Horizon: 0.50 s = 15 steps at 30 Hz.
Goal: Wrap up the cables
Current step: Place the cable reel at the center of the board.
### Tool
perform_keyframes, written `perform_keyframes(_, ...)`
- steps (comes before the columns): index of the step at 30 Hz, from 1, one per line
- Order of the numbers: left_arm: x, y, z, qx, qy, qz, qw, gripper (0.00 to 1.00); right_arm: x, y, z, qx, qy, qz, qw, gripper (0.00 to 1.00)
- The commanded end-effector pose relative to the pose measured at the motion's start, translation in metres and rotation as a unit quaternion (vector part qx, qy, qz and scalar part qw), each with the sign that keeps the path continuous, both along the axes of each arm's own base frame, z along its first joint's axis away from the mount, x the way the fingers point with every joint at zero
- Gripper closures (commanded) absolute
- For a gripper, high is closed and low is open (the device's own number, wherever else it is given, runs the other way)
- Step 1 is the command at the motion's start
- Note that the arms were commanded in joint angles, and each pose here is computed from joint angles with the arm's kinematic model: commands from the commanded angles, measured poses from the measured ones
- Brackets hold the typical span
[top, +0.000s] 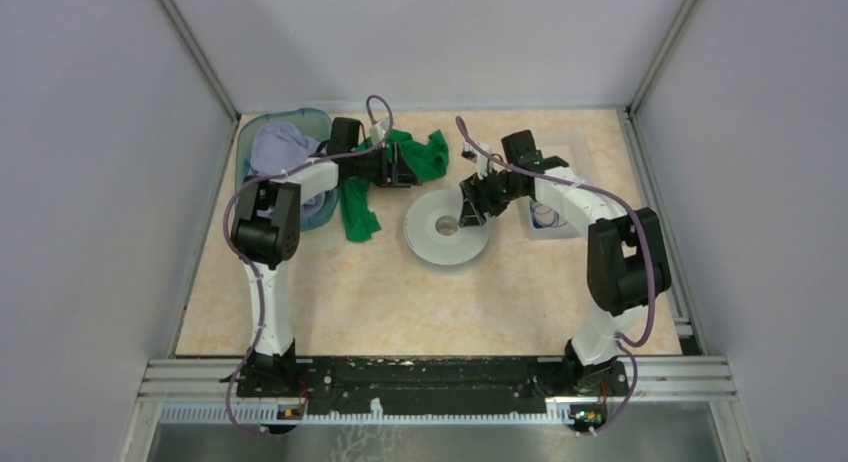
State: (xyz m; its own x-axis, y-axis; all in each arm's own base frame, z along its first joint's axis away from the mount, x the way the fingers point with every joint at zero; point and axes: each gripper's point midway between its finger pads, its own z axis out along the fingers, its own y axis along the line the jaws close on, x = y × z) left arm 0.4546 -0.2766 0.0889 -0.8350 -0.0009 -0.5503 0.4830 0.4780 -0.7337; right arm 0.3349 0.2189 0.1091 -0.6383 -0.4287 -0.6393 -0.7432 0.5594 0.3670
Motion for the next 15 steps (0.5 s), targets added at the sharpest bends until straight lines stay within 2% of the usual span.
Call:
perform_keyframes(1,-0.004,0.013,0.033,0.024,-0.093,-0.012,0.995,0.29,0.006,0.001,0.024,0.004,-0.041,-0.002,0.999,0.33)
perform_keyframes(6,-0.021,0.024,0.053,0.048,-0.152,-0.021,0.987,0.28,0.009,-0.019,0.037,-0.003,-0.069,-0.041,0.997,0.34)
perform_keyframes(9,-0.029,0.03,0.058,0.067,-0.174,-0.023,0.982,0.27,0.015,-0.041,0.037,-0.032,-0.09,-0.075,0.993,0.34)
perform_keyframes(15,-0.05,0.036,0.054,0.105,-0.208,-0.028,0.972,0.27,0.004,-0.067,0.004,-0.089,-0.085,-0.085,0.989,0.37)
